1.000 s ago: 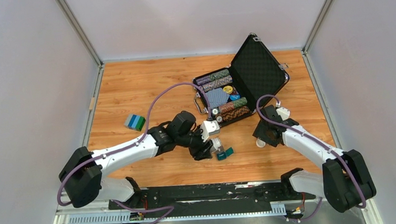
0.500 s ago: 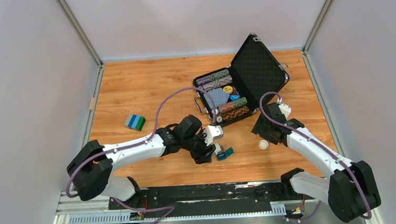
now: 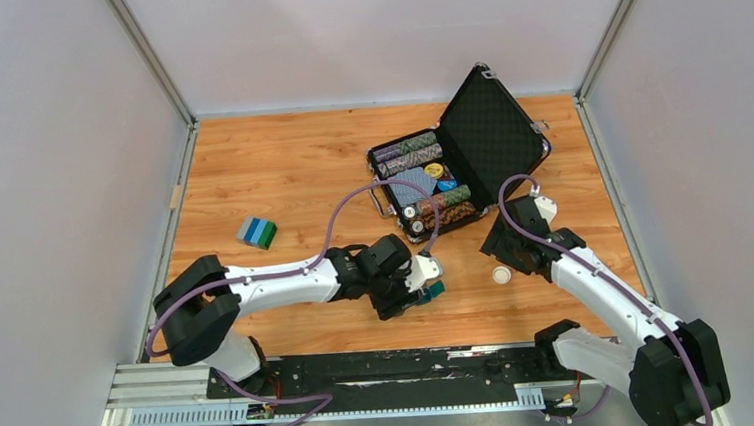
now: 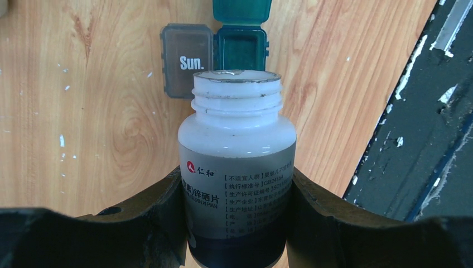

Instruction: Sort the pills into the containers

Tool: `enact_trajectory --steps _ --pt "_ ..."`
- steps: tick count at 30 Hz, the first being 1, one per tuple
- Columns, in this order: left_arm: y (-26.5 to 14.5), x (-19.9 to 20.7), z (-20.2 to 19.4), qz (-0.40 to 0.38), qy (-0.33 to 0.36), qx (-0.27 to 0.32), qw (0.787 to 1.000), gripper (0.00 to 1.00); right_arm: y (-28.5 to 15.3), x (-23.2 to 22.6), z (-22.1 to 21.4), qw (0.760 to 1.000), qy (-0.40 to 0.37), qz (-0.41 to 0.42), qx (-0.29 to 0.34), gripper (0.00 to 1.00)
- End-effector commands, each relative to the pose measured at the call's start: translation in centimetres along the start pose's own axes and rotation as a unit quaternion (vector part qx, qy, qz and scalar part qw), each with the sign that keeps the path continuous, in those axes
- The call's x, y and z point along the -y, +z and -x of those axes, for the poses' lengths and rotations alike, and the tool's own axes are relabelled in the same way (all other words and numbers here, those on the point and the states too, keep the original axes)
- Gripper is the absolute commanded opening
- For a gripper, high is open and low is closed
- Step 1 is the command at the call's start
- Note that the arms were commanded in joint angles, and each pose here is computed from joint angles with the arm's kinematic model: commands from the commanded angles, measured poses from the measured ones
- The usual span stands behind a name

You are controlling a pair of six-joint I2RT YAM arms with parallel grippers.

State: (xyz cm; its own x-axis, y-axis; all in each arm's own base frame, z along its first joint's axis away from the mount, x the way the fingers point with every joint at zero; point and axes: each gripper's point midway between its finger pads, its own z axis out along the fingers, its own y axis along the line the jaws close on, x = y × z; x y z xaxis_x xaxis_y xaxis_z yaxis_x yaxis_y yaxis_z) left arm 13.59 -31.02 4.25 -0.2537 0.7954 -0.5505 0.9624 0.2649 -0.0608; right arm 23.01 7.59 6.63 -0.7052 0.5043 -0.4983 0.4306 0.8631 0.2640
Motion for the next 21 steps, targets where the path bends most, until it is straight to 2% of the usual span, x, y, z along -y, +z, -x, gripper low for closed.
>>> enact_trajectory --steps 1,7,14,21 --pt "-0.4 -0.8 1.7 0.037 0.035 -0.004 0.999 0.00 -0.6 -0.5 0.7 1.000 -0.002 0.015 0.015 0.63" --pt "0.2 -0.5 1.6 0.055 0.053 -0.034 0.997 0.00 -0.7 -0.5 0.7 1.000 0.000 0.017 0.015 0.63" --pt "-0.4 -1.9 1.8 0.116 0.073 -0.064 0.989 0.00 -1.0 -0.6 0.6 0.999 0.003 0.027 0.017 0.63" --pt "-0.6 -1.7 1.6 0.117 0.089 -0.085 0.986 0.00 -1.0 -0.4 0.4 0.999 0.008 0.028 0.017 0.63"
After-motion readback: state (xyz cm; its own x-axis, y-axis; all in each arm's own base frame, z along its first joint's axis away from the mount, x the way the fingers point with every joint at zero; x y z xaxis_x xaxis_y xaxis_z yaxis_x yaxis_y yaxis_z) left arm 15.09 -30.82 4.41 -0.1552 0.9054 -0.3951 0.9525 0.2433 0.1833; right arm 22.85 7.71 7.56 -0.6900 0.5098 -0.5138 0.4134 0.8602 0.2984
